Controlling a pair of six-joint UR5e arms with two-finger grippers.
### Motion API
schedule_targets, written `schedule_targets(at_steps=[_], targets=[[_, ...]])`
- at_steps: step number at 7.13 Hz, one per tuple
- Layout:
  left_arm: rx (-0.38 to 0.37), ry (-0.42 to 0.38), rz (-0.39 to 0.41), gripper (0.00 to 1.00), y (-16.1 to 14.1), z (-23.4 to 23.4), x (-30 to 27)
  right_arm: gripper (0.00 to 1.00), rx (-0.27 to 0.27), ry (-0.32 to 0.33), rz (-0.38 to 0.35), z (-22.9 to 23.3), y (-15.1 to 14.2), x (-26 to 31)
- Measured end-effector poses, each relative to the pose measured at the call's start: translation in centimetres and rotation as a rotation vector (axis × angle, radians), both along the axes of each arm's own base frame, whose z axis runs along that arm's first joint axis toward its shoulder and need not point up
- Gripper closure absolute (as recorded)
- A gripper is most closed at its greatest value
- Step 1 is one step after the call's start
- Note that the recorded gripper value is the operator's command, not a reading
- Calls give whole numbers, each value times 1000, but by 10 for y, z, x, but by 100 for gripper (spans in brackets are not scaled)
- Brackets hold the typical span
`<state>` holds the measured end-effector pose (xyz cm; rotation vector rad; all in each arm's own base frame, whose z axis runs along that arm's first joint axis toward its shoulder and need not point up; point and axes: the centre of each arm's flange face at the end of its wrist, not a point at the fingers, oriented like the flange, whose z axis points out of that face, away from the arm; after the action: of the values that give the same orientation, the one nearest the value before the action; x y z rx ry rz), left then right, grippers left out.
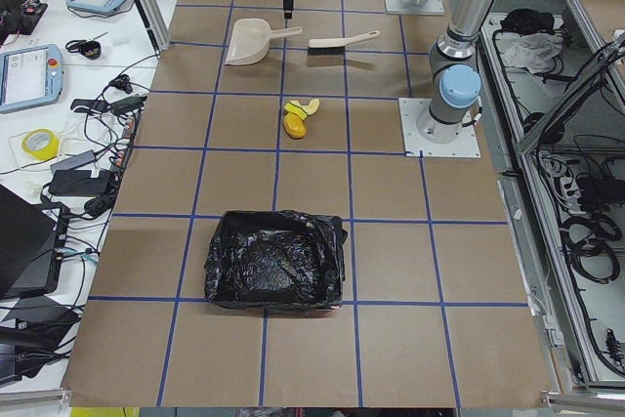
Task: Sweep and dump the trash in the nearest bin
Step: 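Move both grippers forward toward the white dustpan and brush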
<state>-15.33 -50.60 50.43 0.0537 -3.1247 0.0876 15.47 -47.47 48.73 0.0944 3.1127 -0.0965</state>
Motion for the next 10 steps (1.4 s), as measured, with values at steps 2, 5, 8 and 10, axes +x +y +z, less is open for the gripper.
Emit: schedule_targets(at_steps=[2,5,8,10], targets=[[0,-2,1,0,0,0,1,0,0,1,0,0,0,0],[-5,-1,6,0,-6,0,9,0,2,-8,-4,-5,-6,1],[-42,19,16,0,-45,-30,4,0,40,-2,-2,-11,-4,0],[-72,39,-7,0,-70,-59,-22,0,73,-10,-14,-26,-9,3]])
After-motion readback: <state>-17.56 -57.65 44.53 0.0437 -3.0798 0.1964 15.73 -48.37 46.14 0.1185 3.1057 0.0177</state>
